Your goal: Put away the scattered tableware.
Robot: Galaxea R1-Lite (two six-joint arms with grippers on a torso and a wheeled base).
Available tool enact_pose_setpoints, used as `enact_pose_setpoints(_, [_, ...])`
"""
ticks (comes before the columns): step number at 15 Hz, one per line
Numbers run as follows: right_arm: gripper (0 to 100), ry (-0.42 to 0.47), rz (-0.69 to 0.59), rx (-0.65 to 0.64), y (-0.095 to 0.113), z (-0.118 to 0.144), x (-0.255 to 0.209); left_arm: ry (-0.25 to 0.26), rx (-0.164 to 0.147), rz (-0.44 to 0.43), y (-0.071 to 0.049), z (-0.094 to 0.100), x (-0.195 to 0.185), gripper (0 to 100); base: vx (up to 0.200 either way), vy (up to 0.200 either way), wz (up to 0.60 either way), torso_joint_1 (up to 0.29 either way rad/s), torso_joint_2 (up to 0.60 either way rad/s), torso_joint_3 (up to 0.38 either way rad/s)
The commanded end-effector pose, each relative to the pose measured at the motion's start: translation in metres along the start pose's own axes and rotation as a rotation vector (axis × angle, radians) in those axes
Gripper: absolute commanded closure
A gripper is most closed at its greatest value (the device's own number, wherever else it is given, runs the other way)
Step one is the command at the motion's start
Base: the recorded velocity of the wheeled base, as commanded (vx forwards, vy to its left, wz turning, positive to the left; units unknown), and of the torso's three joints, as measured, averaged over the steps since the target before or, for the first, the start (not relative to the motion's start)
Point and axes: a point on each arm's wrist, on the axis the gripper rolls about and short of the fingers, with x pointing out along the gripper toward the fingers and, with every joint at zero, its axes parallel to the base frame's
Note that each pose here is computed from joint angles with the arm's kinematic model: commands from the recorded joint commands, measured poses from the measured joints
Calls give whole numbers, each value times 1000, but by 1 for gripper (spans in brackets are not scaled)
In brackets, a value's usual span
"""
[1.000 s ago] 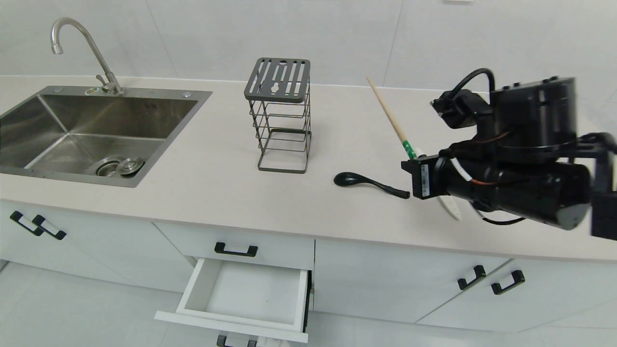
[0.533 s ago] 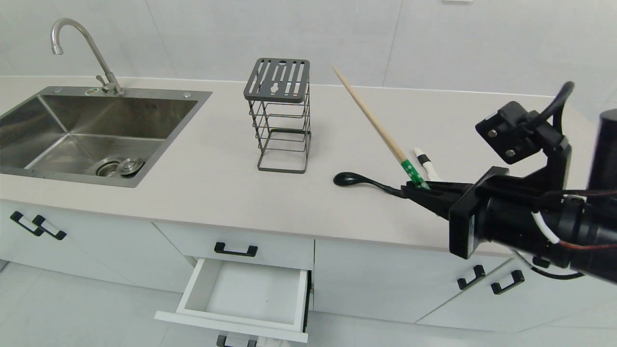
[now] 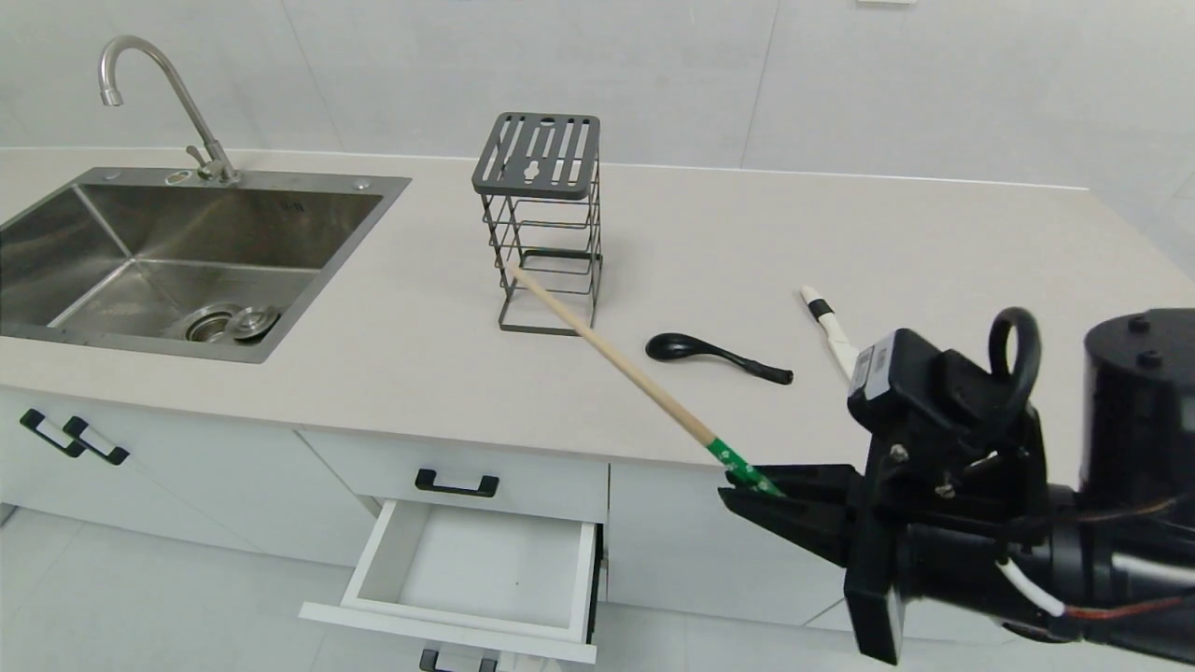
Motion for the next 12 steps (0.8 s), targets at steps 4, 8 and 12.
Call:
enact_pose_setpoints(4, [100, 63, 106, -78, 8, -10, 25, 1, 0, 0, 0, 0, 0, 0, 0, 0, 0, 0, 0, 0])
enact_pose_setpoints(8, [100, 52, 145, -191, 10, -7, 34, 1, 0, 0, 0, 0, 0, 0, 0, 0, 0, 0, 0, 0])
enact_pose_setpoints(12, [100, 92, 164, -176, 9, -8, 68, 1, 0, 0, 0, 0, 0, 0, 0, 0, 0, 0, 0, 0])
